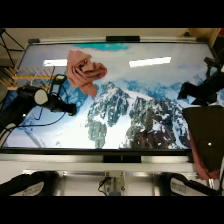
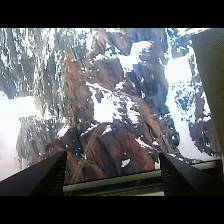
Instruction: Fold the shirts.
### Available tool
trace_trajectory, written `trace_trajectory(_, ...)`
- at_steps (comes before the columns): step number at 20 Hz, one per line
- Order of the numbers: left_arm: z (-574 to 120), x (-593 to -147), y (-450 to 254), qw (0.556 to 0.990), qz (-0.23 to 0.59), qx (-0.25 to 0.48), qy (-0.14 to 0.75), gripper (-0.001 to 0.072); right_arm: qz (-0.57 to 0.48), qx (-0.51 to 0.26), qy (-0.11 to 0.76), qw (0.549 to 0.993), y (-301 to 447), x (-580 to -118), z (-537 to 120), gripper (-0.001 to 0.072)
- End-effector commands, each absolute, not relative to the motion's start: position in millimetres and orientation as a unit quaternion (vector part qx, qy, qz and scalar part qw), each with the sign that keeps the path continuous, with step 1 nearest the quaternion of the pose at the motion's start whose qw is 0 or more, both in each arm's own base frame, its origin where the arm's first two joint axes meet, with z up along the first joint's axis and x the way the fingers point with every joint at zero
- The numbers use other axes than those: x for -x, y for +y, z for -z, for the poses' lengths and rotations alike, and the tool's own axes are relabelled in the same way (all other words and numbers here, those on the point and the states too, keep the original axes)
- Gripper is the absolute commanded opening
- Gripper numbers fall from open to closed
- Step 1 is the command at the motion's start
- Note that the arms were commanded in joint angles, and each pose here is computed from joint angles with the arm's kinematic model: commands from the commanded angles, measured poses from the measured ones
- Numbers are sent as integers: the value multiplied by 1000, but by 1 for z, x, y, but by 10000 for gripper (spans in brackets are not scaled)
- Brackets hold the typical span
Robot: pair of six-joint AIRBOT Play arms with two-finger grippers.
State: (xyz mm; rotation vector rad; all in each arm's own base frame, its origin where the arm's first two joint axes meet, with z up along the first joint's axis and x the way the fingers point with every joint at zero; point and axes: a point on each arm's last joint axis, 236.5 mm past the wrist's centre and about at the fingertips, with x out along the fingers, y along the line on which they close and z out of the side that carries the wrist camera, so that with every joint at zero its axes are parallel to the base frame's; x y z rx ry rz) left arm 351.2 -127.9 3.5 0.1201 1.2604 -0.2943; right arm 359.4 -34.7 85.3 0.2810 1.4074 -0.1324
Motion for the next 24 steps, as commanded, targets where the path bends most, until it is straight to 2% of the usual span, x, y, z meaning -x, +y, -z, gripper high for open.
trace_trajectory(1, -3, -351, -128, 796, 137, -56, 587, 720, 60, -128, 644, 751, -34, -360, -85, 688)
trace_trajectory(16, -3, -351, -129, 796, 138, -54, 587, 720, 60, -128, 644, 752, -34, -360, -85, 688)
trace_trajectory(22, -7, -364, -159, 809, 165, 9, 564, 720, 43, -146, 626, 765, -24, -372, -89, 688)
trace_trajectory(24, -6, -358, -166, 800, 171, 30, 575, 720, 47, -144, 609, 779, -28, -381, -90, 688)
